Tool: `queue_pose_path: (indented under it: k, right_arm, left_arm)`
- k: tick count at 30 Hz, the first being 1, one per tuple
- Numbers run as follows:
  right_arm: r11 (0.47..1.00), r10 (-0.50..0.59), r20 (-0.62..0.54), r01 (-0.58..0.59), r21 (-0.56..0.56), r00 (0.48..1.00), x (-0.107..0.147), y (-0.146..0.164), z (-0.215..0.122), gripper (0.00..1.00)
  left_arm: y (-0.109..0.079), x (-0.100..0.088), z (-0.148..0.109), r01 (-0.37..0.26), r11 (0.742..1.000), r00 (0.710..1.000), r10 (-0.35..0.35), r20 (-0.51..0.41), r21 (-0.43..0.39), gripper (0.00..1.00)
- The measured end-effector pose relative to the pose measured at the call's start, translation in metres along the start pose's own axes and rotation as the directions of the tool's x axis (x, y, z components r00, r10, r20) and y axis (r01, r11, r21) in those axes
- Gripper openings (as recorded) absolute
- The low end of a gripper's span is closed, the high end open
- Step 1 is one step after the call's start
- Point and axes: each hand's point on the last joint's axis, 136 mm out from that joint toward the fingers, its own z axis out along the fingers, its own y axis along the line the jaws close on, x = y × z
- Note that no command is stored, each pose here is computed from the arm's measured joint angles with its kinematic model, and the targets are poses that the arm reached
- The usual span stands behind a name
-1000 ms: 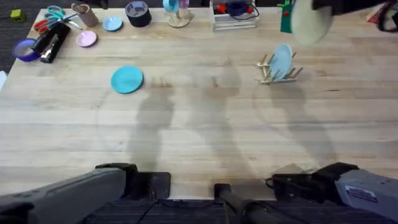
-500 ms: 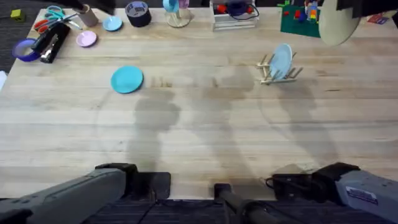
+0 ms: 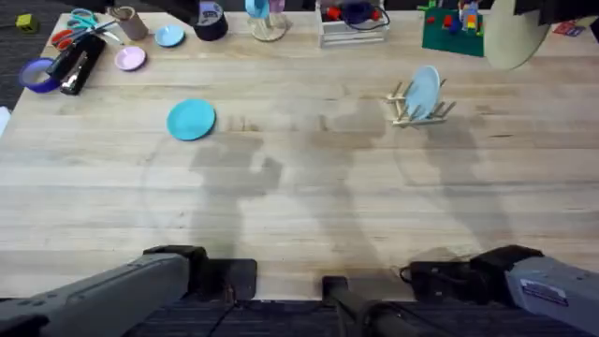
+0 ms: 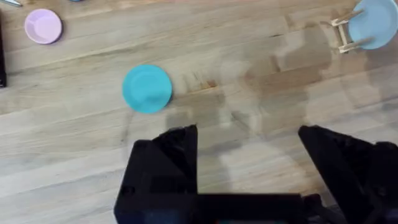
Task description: Pick up the plates from the table one by one and place each into a slot on the dish rack.
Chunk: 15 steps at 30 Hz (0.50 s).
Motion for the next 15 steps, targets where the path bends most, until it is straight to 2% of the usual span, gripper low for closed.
queue_pose_path:
  k: [15]
  right_arm:
    - [1.000,-0.003,0.000,0.003,-0.003,1.000,0.0000,0.0005,-0.0001,0.029]
  left_arm:
    - [0.0000,0.0000,0.0000,0.000,1.000,1.000,0.000,0.000,0.000,0.993]
